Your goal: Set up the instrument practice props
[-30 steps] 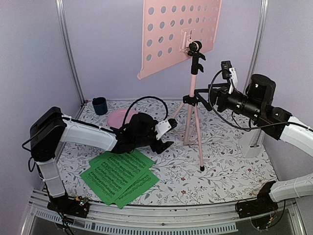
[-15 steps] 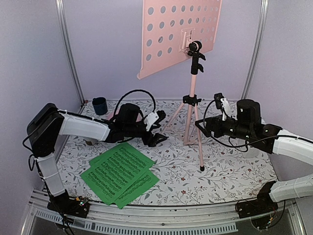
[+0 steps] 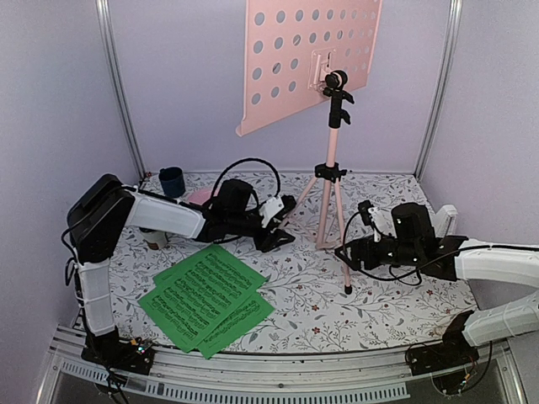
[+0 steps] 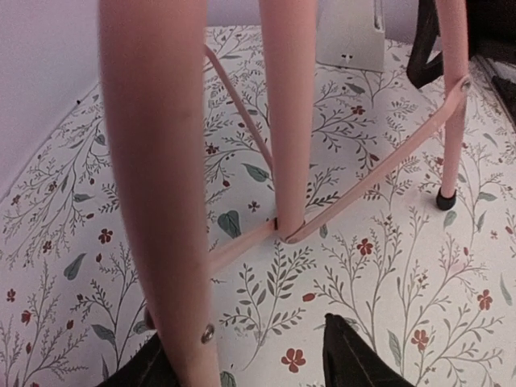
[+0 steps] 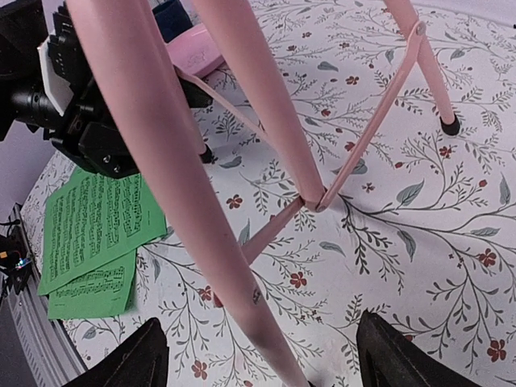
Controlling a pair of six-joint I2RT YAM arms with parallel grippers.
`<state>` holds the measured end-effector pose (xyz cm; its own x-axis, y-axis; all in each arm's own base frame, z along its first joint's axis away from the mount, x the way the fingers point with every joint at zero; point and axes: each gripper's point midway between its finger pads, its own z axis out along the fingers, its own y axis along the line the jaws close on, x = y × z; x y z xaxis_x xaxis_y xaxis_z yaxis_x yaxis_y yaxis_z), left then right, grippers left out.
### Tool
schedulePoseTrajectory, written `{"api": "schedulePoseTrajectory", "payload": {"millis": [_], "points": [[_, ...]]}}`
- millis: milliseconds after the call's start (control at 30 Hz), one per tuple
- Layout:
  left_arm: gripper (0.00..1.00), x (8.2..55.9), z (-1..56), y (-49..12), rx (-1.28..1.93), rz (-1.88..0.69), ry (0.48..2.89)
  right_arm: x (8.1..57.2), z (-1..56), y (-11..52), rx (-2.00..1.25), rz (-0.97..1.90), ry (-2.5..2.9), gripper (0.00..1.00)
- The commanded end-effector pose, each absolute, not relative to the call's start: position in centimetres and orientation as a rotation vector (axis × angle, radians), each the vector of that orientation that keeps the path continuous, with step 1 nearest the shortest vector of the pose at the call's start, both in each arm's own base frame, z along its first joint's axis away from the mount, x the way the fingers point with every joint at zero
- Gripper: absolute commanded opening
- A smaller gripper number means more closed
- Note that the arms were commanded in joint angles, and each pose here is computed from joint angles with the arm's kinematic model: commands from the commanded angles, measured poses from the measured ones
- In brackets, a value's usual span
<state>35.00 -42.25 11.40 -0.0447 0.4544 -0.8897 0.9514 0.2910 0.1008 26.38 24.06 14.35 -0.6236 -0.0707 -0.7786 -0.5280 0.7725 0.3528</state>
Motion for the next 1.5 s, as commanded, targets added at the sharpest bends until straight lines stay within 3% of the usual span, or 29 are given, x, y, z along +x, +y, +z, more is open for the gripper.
{"api": "schedulePoseTrajectory", "payload": {"millis": [0, 133, 333, 533, 733, 967, 1233, 1467], "points": [[0.54, 35.6, 9.4, -42.0, 1.341, -0.684, 1.679, 26.0, 13.0, 25.1, -0.508, 0.772, 2.164, 0.81], [0.48, 35.7, 9.2, -42.1, 1.346, -0.693, 1.678, 25.6, 11.4, 25.4, -0.548, 0.772, 2.202, 0.79], [0.33, 36.0, 9.2, -41.8, 1.338, -0.698, 1.696, 25.8, 9.8, 25.1, -0.572, 0.724, 2.236, 0.67], [0.16, 36.3, 9.6, -40.5, 1.297, -0.666, 1.715, 26.1, 9.4, 24.4, -0.551, 0.666, 2.262, 0.43], [0.0, 37.0, 10.6, -38.2, 1.236, -0.546, 1.726, 26.0, 9.2, 23.5, -0.533, 0.618, 2.288, 0.25], [0.0, 38.0, 10.8, -35.4, 1.196, -0.415, 1.748, 26.3, 9.3, 22.0, -0.481, 0.517, 2.333, 0.0], [0.0, 39.3, 10.5, -32.1, 1.123, -0.313, 1.787, 26.3, 9.0, 20.5, -0.414, 0.434, 2.377, 0.0], [0.0, 39.2, 10.3, -32.3, 1.054, -0.335, 1.802, 30.4, 9.1, 21.3, -0.431, 0.328, 2.353, 0.0]]}}
